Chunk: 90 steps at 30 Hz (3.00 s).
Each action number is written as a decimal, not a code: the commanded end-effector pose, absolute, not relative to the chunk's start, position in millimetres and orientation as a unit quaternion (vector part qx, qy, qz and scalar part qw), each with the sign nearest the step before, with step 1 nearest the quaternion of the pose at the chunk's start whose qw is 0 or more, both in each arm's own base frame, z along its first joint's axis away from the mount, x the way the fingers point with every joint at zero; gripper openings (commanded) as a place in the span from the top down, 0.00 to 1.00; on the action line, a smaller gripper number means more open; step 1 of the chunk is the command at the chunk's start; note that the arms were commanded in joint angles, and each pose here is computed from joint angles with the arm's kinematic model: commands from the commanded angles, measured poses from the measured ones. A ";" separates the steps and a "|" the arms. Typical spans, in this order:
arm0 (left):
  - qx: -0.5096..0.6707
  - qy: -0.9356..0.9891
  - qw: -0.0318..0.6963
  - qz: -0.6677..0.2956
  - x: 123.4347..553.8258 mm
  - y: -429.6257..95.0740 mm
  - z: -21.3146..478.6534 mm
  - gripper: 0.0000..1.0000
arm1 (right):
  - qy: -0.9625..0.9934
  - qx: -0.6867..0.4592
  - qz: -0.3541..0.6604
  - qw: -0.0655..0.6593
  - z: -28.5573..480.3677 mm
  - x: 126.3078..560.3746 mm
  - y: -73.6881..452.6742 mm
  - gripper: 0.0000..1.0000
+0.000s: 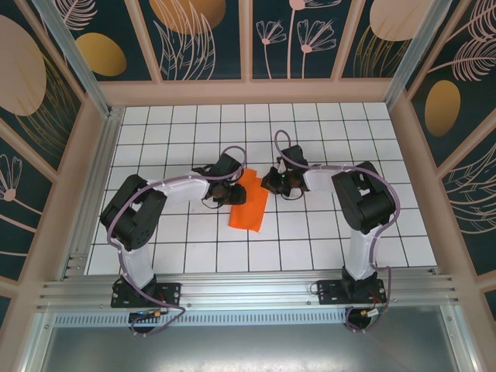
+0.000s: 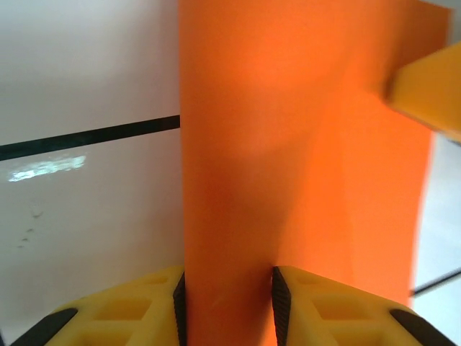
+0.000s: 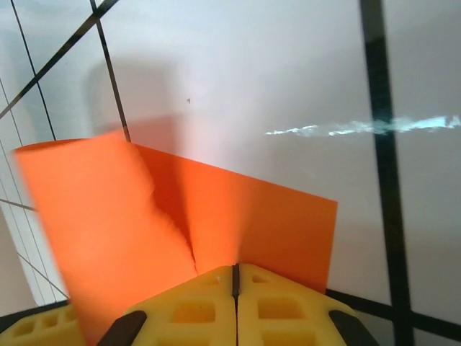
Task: Fold a paper plane with a square sheet of paper (pick it up from the middle)
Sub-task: First fold in half a square sheet of paper at the center of the table, then hold the square sheet of paper at the center of the table.
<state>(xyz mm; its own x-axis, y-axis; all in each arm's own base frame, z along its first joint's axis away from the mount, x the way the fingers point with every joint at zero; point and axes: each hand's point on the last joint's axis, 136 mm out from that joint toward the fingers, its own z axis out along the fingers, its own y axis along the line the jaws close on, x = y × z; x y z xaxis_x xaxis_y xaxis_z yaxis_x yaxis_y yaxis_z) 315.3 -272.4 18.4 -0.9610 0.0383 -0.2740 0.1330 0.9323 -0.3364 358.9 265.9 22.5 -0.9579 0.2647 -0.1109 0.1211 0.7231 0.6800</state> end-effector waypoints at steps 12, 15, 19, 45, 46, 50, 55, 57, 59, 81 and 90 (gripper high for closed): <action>0.050 0.979 0.123 -0.155 313.0 -270.7 17.2 0.63 | 0.935 0.112 0.309 0.133 42.3 366.0 240.5 0.86; 0.061 0.976 0.123 -0.171 311.7 -276.3 23.2 0.62 | 0.937 0.104 0.311 0.123 36.4 367.7 246.2 0.88; 0.081 0.970 0.121 -0.194 308.6 -284.0 31.7 0.60 | 0.939 0.102 0.310 0.109 25.5 367.7 249.0 0.91; 0.174 0.961 0.079 -0.201 289.9 -299.7 27.1 0.55 | 0.930 0.118 0.341 0.069 -2.0 357.6 253.1 0.97; 0.173 0.962 0.079 -0.197 291.0 -298.5 25.6 0.55 | 0.929 0.116 0.344 0.070 -1.9 359.3 254.6 0.97; 0.171 0.962 0.072 -0.200 290.0 -300.8 21.4 0.55 | 0.926 0.105 0.357 0.068 -0.9 363.9 261.2 0.96; 0.151 0.973 0.064 -0.162 292.1 -288.9 8.0 0.56 | 0.920 0.101 0.364 0.103 23.8 374.9 254.8 0.93; 0.146 0.976 0.060 -0.150 292.5 -285.6 4.6 0.56 | 0.915 0.102 0.369 0.125 38.7 379.9 247.2 0.88; 0.143 0.978 0.058 -0.143 292.6 -283.8 2.5 0.57 | 0.914 0.098 0.367 0.141 49.8 381.4 240.8 0.83; 0.138 0.968 0.080 -0.195 301.4 -304.3 25.0 0.53 | 0.941 0.036 0.331 0.065 13.2 330.2 257.8 0.86; 0.128 0.960 0.110 -0.224 309.0 -312.7 47.9 0.50 | 0.956 0.051 0.286 0.044 -13.1 321.8 243.0 0.84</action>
